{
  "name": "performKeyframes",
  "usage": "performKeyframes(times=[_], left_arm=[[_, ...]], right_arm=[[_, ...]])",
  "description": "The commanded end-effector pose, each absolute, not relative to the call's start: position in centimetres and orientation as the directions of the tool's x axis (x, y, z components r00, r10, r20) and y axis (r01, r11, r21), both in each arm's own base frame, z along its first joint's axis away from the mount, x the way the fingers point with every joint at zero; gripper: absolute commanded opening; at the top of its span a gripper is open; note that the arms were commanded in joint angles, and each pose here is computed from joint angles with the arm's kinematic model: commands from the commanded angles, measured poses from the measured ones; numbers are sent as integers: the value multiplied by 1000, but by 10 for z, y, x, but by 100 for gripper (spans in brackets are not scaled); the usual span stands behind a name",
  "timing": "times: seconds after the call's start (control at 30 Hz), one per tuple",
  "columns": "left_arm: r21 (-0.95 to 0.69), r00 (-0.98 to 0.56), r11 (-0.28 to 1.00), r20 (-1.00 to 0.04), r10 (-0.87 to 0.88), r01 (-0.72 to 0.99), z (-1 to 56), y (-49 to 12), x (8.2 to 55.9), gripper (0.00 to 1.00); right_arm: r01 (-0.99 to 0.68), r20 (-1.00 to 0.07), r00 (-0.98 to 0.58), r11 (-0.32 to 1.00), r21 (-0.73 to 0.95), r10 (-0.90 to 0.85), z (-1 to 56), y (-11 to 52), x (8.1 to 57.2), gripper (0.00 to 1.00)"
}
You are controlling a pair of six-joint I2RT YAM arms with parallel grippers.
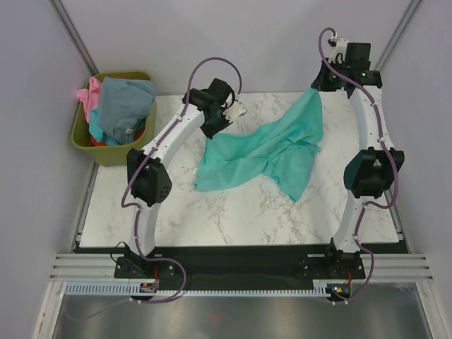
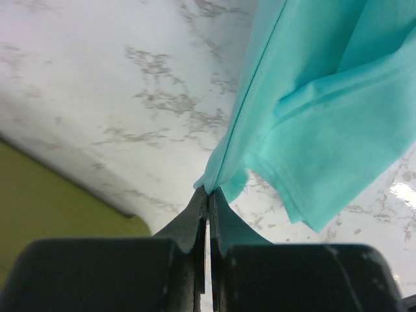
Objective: Fold and stack the t-shirts
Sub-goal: Flatten the tshirt out
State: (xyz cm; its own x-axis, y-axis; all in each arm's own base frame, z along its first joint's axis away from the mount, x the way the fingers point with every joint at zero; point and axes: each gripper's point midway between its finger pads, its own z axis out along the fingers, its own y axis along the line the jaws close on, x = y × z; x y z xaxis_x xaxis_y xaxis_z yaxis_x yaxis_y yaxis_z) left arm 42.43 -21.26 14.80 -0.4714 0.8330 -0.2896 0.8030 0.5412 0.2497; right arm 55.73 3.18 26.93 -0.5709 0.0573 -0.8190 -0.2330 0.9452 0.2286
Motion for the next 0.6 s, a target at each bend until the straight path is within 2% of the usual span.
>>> performKeyframes(times=[0.0, 0.17, 0.3, 0.47, 0.57], left_arm=[[382, -394, 497, -320, 862, 779, 207, -193, 426, 2], [393, -426, 534, -332, 842, 749, 207, -181, 428, 2], [484, -389, 604, -475, 789, 633, 269, -173, 456, 2], [626, -290, 595, -526, 800, 504, 338, -154, 464, 2], [641, -250, 636, -593, 766, 429, 375, -142, 458, 2]], right_arm=[[-211, -884, -465, 966, 151, 37, 316, 20, 560, 0], [-192, -900, -434, 973, 130, 35, 332, 15, 558, 0], [-142, -945, -326, 986, 84, 34, 379, -3, 558, 0], [1, -978, -208, 999, 38, 37, 433, -37, 535, 0], [40, -987, -155, 999, 37, 42, 461, -50, 510, 0]])
